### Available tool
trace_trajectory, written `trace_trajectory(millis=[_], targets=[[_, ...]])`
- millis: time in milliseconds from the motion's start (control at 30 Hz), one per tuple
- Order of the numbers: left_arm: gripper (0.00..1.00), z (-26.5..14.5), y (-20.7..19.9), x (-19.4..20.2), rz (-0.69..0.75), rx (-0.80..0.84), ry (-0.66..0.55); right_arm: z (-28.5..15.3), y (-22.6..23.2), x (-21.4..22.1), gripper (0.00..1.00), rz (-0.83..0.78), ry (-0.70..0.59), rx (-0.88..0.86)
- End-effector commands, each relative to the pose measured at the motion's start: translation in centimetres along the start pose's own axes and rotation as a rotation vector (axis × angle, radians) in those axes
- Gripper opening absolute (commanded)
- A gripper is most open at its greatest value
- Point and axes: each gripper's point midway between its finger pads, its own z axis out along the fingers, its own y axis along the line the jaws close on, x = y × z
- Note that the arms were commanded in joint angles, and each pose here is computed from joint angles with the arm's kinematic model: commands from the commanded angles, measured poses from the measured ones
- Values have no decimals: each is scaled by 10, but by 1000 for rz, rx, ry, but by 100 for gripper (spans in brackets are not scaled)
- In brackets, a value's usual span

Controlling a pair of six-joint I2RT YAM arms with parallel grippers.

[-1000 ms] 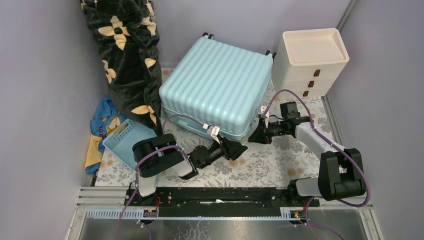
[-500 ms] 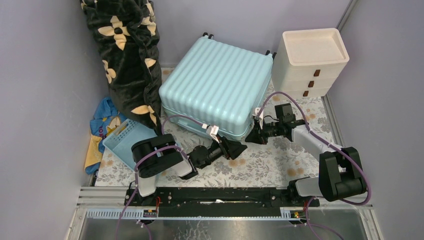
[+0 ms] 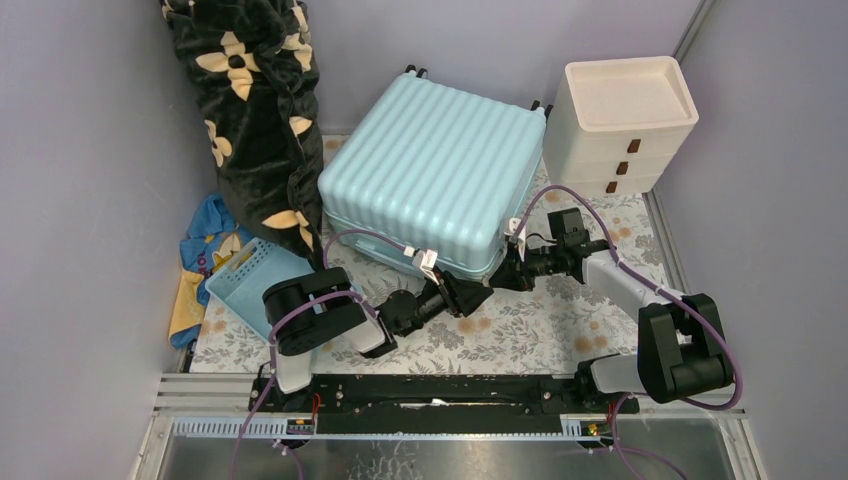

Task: Open, take out, and arrange the luggage
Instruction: Unzip the luggage at the center of the board.

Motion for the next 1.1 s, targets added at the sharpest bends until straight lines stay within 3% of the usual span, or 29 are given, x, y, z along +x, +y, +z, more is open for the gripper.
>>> trace_trajectory(millis=[0,733,1067], targets=[[51,11,-21,-44,19,60,-160,0,11,-15,19,-72,-44,-47],[36,17,-28,-42,47,92,-147,0,25,-19,19,-108,-74,-109],[24,17,-34,-37,38,123,-118,2,27,-18,19,-104,-74,-121]])
